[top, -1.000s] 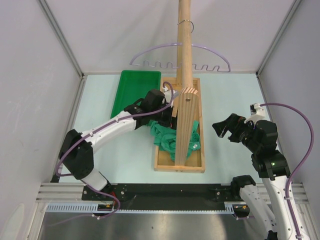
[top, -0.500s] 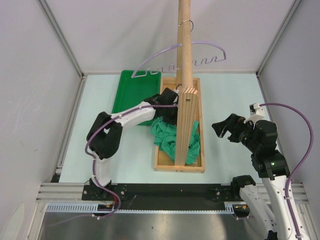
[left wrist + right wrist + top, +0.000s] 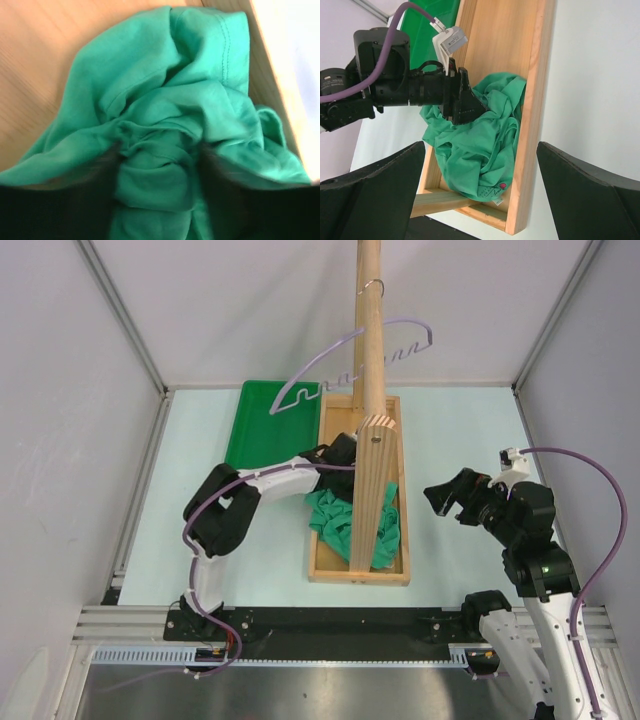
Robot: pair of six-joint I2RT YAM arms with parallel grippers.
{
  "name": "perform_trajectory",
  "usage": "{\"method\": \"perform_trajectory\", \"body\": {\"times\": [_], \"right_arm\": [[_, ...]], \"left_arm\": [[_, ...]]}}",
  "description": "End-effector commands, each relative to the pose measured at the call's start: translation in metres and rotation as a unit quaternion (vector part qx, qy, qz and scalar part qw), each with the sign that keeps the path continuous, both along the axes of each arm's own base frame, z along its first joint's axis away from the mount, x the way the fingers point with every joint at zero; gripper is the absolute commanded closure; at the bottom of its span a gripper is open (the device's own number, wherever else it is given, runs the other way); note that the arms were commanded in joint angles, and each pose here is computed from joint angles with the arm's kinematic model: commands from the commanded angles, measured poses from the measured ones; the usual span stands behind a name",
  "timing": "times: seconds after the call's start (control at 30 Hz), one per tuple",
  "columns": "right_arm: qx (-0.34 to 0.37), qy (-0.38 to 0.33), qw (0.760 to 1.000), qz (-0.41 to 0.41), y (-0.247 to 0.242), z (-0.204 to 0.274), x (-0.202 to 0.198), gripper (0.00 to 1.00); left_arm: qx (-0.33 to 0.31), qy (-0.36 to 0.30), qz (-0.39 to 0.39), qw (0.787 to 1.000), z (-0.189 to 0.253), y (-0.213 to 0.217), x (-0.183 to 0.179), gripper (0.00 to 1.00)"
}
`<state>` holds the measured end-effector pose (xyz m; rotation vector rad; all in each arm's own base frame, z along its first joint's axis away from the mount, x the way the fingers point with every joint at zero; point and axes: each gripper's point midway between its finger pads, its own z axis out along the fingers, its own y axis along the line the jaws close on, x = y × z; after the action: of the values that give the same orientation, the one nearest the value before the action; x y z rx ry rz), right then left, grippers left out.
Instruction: Remove the tank top from the hanger
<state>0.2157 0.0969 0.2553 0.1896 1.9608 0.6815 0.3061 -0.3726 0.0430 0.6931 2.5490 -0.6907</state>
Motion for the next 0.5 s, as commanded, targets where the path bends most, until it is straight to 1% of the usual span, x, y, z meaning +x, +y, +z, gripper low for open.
{"method": "perform_trajectory", "body": {"times": [0.0, 0.03, 0.1, 0.13, 0.17, 0.2, 0.23, 0.27, 0.33, 0.37, 0.47], "right_arm": [[0.002, -0.017, 1.0, -0.001, -0.001, 0.008, 0.0, 0.0], [0.0, -0.019, 1.0, -0.001, -0.001, 0.009, 0.0, 0.0], [-0.002, -0.021, 1.0, -0.005, -0.003, 0.009, -0.002, 0.0], [-0.005, -0.023, 1.0, -0.005, -0.004, 0.01, -0.003, 0.0], [-0.006, -0.024, 1.0, -0.007, -0.005, 0.011, -0.004, 0.0], [-0.008, -0.026, 1.0, -0.01, -0.006, 0.011, -0.004, 0.0], [-0.009, -0.028, 1.0, -0.012, -0.007, 0.011, -0.004, 0.0], [-0.01, -0.025, 1.0, -0.013, -0.007, 0.009, -0.004, 0.0], [-0.009, -0.024, 1.0, -0.011, -0.006, 0.008, -0.003, 0.0], [-0.009, -0.023, 1.0, -0.01, -0.006, 0.007, -0.002, 0.0], [-0.004, -0.02, 1.0, -0.004, -0.003, 0.004, -0.001, 0.0]], "left_arm": [[-0.015, 0.089, -0.009, 0.996, -0.032, -0.003, -0.041, 0.55], [-0.029, 0.099, -0.012, 0.995, -0.028, -0.002, -0.049, 0.67], [-0.068, 0.095, -0.007, 0.993, -0.012, -0.009, -0.05, 0.78], [-0.084, 0.093, -0.007, 0.992, 0.0, -0.007, -0.055, 0.89], [-0.107, 0.085, -0.008, 0.991, 0.014, -0.009, -0.054, 0.97], [-0.123, 0.088, 0.001, 0.989, 0.025, -0.009, -0.055, 1.0], [-0.131, 0.09, 0.01, 0.987, 0.029, -0.002, -0.055, 1.0], [-0.165, 0.066, 0.009, 0.984, 0.06, -0.003, -0.052, 1.0], [-0.186, 0.059, 0.028, 0.98, 0.078, 0.009, -0.051, 1.0], [-0.205, 0.038, 0.034, 0.977, 0.099, 0.015, -0.049, 1.0], [-0.223, 0.022, 0.07, 0.972, 0.119, 0.04, -0.04, 1.0]]}}
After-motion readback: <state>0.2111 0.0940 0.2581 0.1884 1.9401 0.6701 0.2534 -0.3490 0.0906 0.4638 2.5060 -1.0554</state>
